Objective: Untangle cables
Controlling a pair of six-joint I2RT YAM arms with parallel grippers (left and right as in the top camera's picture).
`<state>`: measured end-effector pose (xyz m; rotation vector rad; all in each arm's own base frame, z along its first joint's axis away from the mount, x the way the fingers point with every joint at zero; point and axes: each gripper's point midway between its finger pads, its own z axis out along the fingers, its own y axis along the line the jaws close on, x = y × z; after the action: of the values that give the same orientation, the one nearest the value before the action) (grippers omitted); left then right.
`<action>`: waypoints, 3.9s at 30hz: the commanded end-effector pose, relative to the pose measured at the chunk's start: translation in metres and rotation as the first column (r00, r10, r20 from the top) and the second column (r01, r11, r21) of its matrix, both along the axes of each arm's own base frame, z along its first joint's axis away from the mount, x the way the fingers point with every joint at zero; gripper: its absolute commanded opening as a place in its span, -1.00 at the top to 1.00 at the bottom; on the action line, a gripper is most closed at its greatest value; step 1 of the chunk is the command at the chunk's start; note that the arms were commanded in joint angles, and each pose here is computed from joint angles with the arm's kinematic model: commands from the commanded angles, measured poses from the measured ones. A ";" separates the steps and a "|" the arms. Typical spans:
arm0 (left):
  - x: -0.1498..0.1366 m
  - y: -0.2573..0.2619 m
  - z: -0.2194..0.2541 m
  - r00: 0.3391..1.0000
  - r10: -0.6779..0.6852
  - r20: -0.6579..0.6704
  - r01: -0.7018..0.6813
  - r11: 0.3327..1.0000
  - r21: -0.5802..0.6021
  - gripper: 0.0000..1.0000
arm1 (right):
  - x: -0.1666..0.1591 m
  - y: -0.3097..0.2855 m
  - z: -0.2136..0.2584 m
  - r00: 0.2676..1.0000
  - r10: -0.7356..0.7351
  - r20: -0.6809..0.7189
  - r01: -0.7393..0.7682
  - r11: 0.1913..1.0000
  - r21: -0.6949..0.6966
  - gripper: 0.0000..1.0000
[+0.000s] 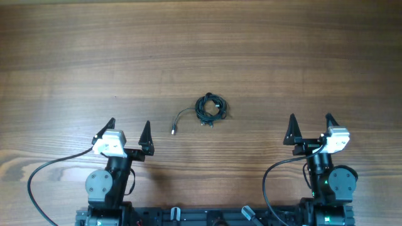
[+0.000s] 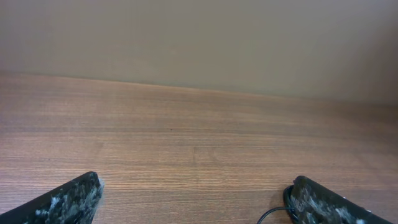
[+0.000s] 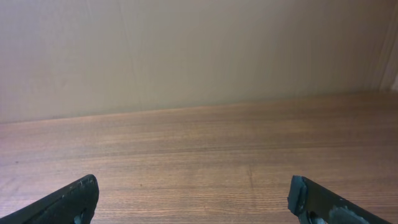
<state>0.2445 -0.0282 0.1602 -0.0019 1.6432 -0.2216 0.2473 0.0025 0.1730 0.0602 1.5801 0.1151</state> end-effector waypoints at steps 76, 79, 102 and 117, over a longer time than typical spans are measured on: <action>-0.015 -0.065 0.048 0.859 -0.372 -0.350 0.223 0.889 -0.399 -1.00 | 0.000 -0.002 0.002 1.000 -0.011 0.010 0.011 1.000 -0.005 -1.00; -0.013 -0.066 0.043 0.850 -0.377 -0.369 0.219 0.888 -0.405 -1.00 | 0.000 -0.002 0.002 1.000 -0.011 0.009 0.011 1.000 -0.005 -1.00; 0.089 -0.167 -0.042 0.729 -0.228 -0.646 0.338 0.940 0.050 -0.76 | 0.000 -0.002 0.002 1.000 -0.011 0.009 0.011 1.000 -0.005 -1.00; 0.114 -0.182 -0.161 0.656 -0.204 -0.727 0.510 0.829 0.228 0.37 | 0.000 -0.002 0.002 1.000 -0.011 0.009 0.011 1.000 -0.005 -1.00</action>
<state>0.3570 -0.2095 0.0058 0.7151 2.3792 -0.1740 0.2473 0.0018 0.1730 0.0632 1.5800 0.1121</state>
